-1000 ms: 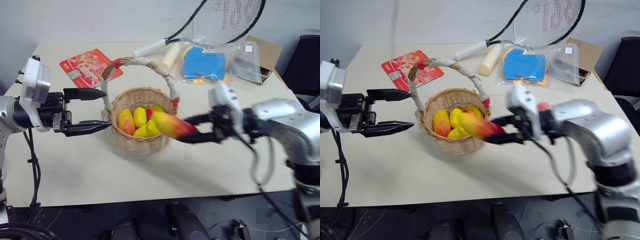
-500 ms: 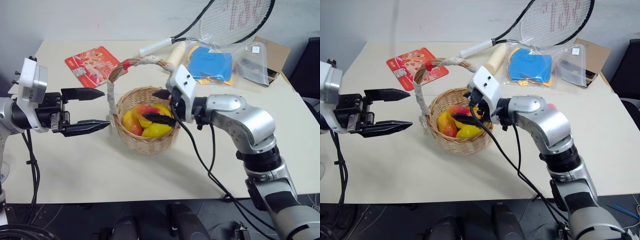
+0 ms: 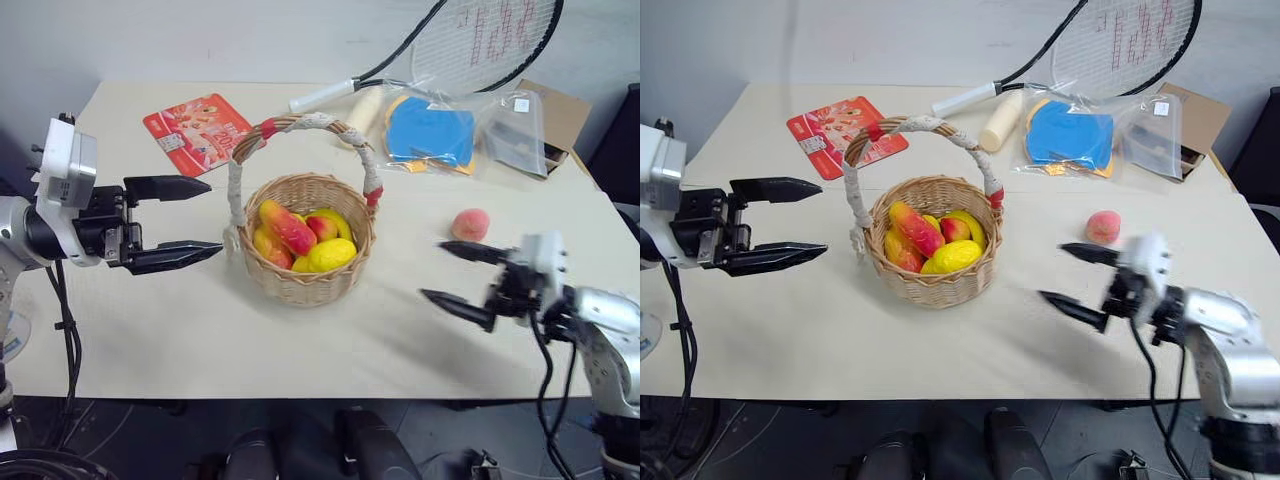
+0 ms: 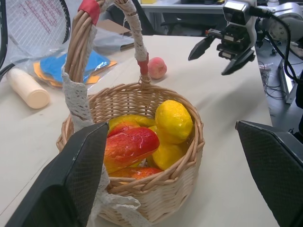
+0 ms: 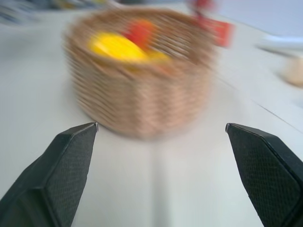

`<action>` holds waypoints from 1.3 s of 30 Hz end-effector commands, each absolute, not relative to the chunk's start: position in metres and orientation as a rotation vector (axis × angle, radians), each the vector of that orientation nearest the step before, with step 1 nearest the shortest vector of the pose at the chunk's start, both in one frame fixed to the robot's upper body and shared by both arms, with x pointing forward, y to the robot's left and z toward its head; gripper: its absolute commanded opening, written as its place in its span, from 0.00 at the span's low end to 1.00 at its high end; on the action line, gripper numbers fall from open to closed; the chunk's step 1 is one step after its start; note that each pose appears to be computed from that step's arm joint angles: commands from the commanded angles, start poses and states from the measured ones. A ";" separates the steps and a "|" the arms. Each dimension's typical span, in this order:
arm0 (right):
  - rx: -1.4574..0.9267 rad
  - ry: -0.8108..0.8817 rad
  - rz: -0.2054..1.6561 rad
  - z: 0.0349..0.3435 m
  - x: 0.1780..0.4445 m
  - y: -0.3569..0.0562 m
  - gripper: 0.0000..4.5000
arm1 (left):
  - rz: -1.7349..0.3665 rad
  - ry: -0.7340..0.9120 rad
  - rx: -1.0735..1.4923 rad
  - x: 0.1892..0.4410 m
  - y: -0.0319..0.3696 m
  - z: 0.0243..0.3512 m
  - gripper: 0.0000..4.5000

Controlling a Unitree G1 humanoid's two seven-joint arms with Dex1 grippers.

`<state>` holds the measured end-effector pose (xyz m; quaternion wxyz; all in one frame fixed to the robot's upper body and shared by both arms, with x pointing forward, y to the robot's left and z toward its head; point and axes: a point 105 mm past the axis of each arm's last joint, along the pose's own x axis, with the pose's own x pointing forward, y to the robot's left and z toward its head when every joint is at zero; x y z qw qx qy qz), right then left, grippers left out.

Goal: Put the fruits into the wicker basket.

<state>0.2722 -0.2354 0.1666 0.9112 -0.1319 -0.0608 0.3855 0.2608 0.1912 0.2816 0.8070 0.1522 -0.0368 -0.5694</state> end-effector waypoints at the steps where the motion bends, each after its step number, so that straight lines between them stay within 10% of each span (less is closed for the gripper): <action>1: -0.350 -0.131 0.553 0.148 0.257 -0.288 0.99 | -1.273 -0.141 0.390 0.254 0.173 0.296 1.00; 8: -0.311 -0.041 0.304 0.119 0.242 -0.337 0.99 | -1.268 -0.228 0.366 0.260 0.159 0.325 1.00; 20: -0.203 -0.115 0.381 0.207 0.362 -0.268 0.99 | -1.265 -0.174 0.346 0.271 0.158 0.318 1.00; 39: -0.182 0.143 0.438 0.167 0.434 -0.241 0.91 | -1.251 -0.130 0.329 0.256 0.169 0.298 1.00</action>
